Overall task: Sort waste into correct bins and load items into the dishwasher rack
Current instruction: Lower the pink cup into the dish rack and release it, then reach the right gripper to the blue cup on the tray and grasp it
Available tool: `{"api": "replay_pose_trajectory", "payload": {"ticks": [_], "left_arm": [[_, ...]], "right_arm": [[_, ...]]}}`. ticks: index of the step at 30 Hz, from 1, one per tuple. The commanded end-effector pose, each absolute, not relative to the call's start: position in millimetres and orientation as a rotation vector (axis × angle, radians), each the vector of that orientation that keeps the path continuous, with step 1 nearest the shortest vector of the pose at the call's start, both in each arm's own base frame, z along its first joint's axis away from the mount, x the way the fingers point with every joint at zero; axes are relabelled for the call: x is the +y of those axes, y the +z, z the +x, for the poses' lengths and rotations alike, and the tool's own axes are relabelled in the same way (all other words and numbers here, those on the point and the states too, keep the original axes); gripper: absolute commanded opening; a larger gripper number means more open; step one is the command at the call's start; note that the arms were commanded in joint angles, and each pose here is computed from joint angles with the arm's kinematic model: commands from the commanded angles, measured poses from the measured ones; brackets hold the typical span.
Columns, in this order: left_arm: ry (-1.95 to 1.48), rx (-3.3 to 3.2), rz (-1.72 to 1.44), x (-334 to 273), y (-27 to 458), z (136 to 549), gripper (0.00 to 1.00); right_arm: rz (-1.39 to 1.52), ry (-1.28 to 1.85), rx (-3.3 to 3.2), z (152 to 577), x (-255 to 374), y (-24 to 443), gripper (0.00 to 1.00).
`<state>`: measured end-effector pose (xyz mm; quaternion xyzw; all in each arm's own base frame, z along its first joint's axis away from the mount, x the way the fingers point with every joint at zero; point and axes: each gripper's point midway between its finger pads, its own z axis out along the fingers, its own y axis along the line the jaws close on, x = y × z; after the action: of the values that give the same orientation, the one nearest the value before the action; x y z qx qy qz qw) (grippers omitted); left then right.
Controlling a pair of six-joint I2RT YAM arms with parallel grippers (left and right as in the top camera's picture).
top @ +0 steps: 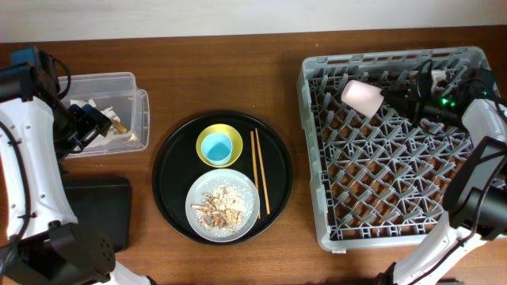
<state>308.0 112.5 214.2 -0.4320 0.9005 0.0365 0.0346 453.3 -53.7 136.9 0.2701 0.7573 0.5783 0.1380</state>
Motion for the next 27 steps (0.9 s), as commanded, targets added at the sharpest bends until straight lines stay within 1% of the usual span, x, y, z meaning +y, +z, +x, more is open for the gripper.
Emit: {"api": "replay_pose_trajectory", "payload": {"ticks": [1, 3, 6, 10, 12, 14, 15, 19, 20, 21, 22, 23, 24, 27], "left_arm": [[0.108, 2.741, -1.338, 114, 220, 308, 0.99], [0.109, 2.742, -1.338, 114, 220, 308, 0.99], [0.109, 2.742, -1.338, 114, 220, 308, 0.99], [0.109, 2.742, -1.338, 114, 220, 308, 0.99], [0.108, 2.741, -1.338, 114, 220, 308, 0.99], [0.108, 2.741, -1.338, 114, 220, 308, 0.99], [0.108, 2.742, -1.338, 114, 220, 308, 0.99], [0.108, 2.742, -1.338, 114, 220, 308, 0.99], [0.109, 2.742, -1.338, 114, 220, 308, 0.99], [0.109, 2.742, -1.338, 114, 220, 308, 0.99], [0.109, 2.742, -1.338, 114, 220, 308, 0.99], [0.109, 2.742, -1.338, 114, 220, 308, 0.99], [0.109, 2.742, -1.338, 114, 220, 308, 0.99], [0.109, 2.742, -1.338, 114, 220, 308, 0.99]], "right_arm": [[0.835, 1.483, 2.249, 447, -75, 134, 0.12], [0.851, 1.395, 2.283, 443, -80, 138, 0.16], [0.906, 1.203, 2.345, 432, -93, 152, 0.17], [0.898, 0.896, 2.414, 408, -107, 185, 0.18], [0.873, 0.811, 2.409, 399, -108, 204, 0.22], [0.738, 0.739, 2.388, 393, -96, 232, 0.33], [0.706, 0.700, 2.389, 391, -91, 240, 0.36], [0.595, 0.627, 2.437, 394, -61, 244, 0.37], [0.486, 0.646, 2.469, 398, -34, 243, 0.39], [0.383, 0.662, 2.493, 399, -10, 243, 0.54], [0.294, 0.677, 2.511, 399, 12, 243, 0.81], [0.184, 0.689, 2.528, 398, 37, 243, 0.95], [0.101, 0.698, 2.538, 397, 57, 242, 0.99], [-0.084, 0.690, 2.561, 391, 110, 239, 0.98]]}}
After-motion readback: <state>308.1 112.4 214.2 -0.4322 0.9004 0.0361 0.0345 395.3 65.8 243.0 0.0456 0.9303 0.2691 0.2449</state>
